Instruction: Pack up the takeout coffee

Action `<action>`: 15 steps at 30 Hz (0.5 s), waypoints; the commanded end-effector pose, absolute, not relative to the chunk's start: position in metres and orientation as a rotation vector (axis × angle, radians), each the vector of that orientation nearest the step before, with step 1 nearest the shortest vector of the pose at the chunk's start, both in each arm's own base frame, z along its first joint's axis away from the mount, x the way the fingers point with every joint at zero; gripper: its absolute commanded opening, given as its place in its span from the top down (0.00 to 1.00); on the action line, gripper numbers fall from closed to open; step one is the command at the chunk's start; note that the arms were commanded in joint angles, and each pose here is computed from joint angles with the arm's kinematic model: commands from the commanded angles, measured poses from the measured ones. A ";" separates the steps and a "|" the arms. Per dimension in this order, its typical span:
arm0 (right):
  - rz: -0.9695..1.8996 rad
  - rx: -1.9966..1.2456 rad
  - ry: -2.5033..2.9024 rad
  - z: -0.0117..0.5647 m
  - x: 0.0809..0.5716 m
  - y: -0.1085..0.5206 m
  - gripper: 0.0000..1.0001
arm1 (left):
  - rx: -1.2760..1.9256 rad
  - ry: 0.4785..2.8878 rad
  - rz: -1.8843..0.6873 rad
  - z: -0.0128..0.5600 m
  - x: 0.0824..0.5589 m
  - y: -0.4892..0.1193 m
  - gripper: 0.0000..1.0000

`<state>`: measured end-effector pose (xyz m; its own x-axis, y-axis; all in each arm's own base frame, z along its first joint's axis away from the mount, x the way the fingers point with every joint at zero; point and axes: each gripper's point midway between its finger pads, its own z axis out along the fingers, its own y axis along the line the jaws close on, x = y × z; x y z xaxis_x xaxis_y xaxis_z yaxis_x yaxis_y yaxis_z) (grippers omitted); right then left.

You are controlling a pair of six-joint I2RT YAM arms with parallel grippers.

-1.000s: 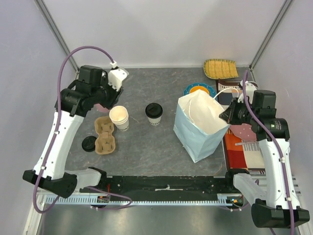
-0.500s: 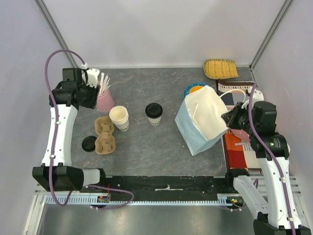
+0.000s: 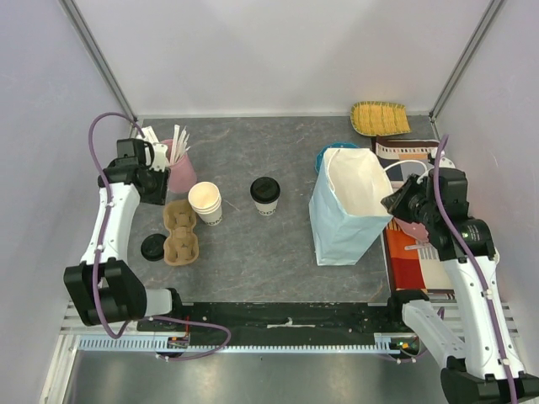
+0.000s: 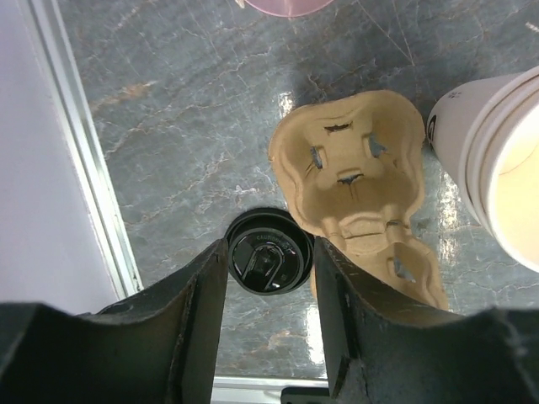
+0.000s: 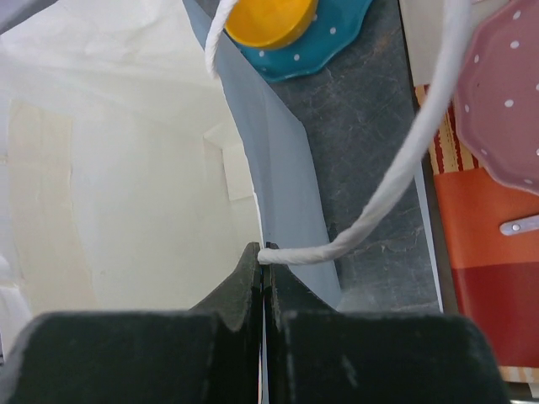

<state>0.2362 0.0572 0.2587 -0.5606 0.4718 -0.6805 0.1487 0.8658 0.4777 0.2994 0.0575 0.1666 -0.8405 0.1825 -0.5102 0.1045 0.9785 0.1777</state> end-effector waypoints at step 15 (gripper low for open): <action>0.451 0.523 2.203 0.242 0.211 0.064 0.89 | 0.187 2.699 0.081 0.087 0.297 0.054 0.47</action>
<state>0.2106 0.0634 0.2385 -0.6121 0.4751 -0.6322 0.1999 0.8664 0.4576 0.2845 0.0554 0.0937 -0.9112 0.1553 -0.3817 0.1227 0.9865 0.1084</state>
